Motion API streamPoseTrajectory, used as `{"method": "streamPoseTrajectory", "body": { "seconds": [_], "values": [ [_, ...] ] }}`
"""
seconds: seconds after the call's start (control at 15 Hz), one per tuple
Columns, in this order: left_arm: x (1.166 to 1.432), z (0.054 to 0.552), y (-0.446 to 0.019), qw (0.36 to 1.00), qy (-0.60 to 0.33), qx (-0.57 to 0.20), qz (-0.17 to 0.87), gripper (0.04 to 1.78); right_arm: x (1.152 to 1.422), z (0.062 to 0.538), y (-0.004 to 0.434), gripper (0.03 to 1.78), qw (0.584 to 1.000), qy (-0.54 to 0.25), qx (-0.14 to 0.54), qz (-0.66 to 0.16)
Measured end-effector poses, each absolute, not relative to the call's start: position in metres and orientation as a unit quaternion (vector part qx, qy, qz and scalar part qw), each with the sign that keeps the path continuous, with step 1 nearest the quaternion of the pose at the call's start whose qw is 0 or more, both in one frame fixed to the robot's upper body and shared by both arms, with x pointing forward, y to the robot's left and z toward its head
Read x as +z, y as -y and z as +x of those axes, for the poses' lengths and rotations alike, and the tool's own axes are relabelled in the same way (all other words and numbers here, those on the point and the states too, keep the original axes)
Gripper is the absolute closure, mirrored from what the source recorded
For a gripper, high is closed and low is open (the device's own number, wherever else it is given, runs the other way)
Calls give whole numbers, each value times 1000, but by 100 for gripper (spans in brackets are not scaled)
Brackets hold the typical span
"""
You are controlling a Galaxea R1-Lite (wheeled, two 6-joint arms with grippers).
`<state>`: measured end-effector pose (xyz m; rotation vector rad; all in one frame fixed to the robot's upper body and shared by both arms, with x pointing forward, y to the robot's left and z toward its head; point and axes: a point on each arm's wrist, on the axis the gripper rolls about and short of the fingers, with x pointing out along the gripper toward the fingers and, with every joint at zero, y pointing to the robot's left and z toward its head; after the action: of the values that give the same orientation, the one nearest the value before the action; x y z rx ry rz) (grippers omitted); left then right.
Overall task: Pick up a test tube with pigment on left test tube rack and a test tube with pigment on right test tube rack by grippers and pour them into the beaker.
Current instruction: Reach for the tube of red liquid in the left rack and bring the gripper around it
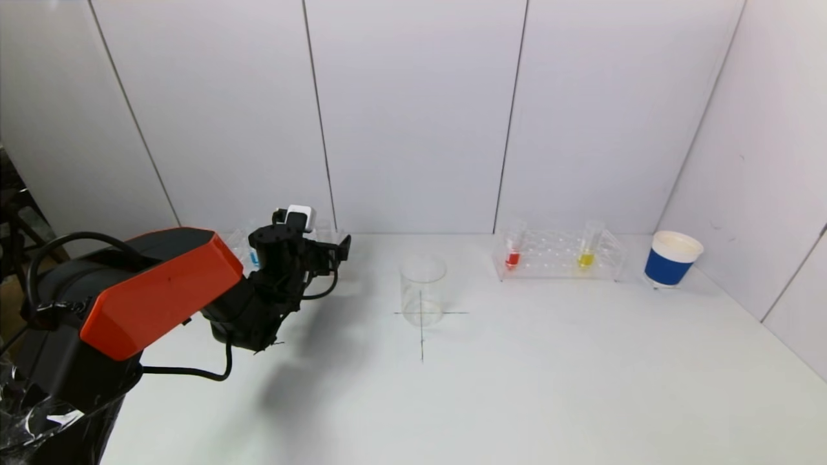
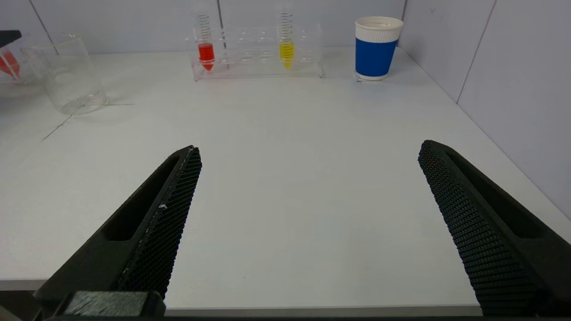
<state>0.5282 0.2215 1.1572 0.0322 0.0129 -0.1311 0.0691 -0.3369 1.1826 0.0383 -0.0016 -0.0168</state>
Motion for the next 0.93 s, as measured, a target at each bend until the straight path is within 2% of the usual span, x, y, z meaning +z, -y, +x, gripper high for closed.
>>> {"method": "streamPoseTrajectory", "body": {
  "seconds": [0.93],
  "values": [
    [1168,522,-218,997,3,-70,20,6,1183,69,337,4,1000,1,-8,19]
  ]
}}
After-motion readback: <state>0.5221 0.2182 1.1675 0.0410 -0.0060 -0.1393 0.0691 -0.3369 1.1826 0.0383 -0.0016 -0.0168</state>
